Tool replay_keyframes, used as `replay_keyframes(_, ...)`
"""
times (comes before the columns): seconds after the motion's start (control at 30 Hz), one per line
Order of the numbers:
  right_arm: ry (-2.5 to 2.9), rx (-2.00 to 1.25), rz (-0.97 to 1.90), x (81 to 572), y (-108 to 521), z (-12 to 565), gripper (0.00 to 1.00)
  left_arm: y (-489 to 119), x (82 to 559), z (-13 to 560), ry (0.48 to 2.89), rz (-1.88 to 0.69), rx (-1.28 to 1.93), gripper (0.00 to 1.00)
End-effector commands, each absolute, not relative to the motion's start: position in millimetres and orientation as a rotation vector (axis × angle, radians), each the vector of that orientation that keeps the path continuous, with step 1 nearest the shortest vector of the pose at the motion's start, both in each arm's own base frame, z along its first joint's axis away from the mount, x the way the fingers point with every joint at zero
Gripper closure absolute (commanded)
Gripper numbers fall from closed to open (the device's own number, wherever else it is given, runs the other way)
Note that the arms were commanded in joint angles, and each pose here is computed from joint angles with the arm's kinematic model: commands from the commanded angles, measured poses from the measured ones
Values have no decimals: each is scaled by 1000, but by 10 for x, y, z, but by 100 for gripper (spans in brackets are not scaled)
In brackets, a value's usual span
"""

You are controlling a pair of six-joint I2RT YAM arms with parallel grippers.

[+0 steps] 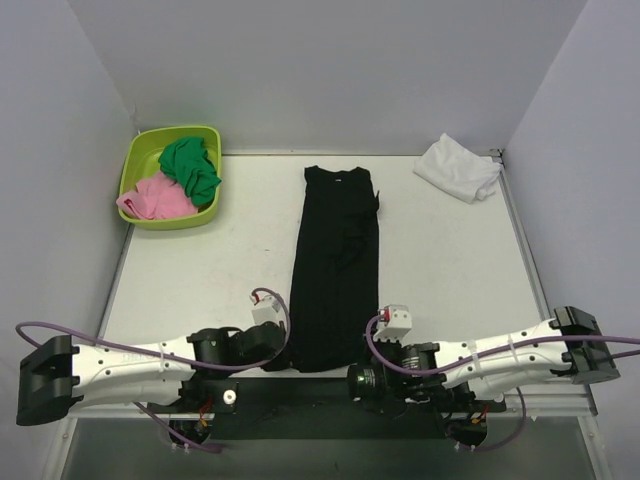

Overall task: Fold and stack the t-shirts
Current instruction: Grab the bottom of the folded rectangular tshirt with both arms, then fold the folded rectangular tshirt in 1/3 of the way

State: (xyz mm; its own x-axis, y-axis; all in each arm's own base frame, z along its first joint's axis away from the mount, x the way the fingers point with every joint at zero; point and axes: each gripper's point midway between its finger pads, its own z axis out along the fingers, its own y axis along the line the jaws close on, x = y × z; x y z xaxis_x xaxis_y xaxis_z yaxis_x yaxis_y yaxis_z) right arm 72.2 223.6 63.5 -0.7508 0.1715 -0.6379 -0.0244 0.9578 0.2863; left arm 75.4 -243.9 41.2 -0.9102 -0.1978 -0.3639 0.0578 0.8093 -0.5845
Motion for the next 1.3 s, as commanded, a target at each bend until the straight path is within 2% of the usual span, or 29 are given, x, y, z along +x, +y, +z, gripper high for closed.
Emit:
replay_keyframes(0.0,2240,47,245,1014,1957,983,100,-2484,995,843,2467,-803,-113,100)
replay_keyframes(0.17,2192,72,191,1253,1862,1147,100,-2557,1236,1114,2428,-741,-57,100)
replay_keyframes(0.5,2111,142,130,1815,1678,1493,100,-2625,1807,1280,2381,-738,-88,100)
replay_keyframes(0.9,2205,146,170,2449,1718,1420,100,-2845,2457,1496,2334,-773,-118,100)
replay_keyframes(1.27,2281,186,218,3080,1761,1267,100,-2790,3042,1325,2356,-747,-205,100)
